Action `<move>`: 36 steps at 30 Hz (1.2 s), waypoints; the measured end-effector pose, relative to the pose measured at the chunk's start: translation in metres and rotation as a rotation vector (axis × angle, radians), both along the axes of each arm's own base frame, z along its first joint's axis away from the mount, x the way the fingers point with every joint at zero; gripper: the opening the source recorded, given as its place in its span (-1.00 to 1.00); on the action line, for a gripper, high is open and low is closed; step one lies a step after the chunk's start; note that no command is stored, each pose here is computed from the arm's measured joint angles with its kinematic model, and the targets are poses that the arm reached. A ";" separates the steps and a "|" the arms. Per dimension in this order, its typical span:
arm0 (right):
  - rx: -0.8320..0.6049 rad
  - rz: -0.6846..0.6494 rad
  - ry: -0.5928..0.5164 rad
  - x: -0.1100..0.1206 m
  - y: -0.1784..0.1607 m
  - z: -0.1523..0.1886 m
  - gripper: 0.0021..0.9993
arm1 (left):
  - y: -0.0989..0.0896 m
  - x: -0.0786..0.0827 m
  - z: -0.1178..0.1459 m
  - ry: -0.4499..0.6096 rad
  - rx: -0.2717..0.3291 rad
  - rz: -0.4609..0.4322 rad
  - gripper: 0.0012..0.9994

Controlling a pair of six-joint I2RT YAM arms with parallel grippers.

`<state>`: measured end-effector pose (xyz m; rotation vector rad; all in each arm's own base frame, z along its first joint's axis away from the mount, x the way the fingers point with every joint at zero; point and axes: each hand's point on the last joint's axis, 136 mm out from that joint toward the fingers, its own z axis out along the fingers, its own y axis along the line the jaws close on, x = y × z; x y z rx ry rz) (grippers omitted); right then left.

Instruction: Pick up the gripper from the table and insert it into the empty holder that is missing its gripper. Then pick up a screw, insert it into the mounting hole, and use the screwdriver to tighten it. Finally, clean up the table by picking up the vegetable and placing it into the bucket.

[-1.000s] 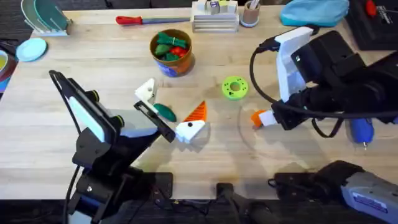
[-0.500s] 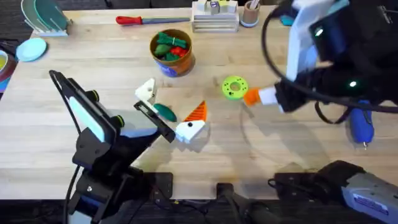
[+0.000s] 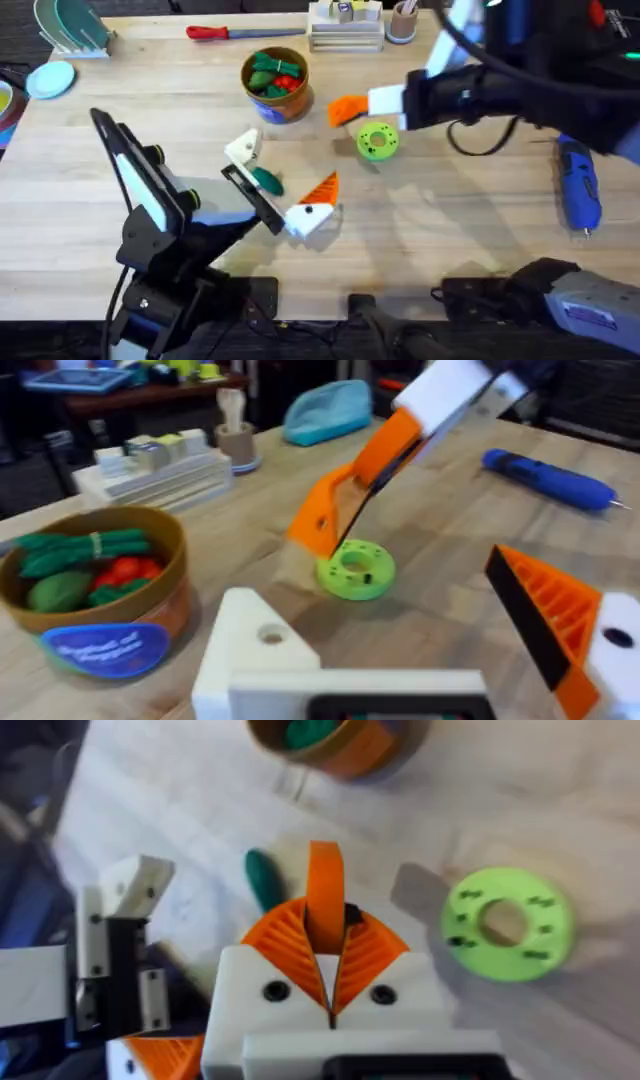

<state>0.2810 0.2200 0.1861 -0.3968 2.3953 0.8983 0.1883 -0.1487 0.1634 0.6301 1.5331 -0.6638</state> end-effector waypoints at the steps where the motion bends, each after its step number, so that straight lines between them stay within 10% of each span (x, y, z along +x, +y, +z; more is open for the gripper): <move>1: 0.027 0.026 0.053 -0.004 0.007 -0.007 -0.99 | -0.003 -0.003 0.000 0.001 -0.001 -0.026 0.99; 12: 0.331 0.326 0.349 -0.047 0.055 -0.005 -0.99 | -0.023 -0.030 0.000 0.009 -0.010 -0.221 0.99; 36: 0.444 0.424 0.500 -0.061 0.069 -0.005 -0.99 | -0.018 -0.024 -0.001 0.027 -0.022 -0.175 0.99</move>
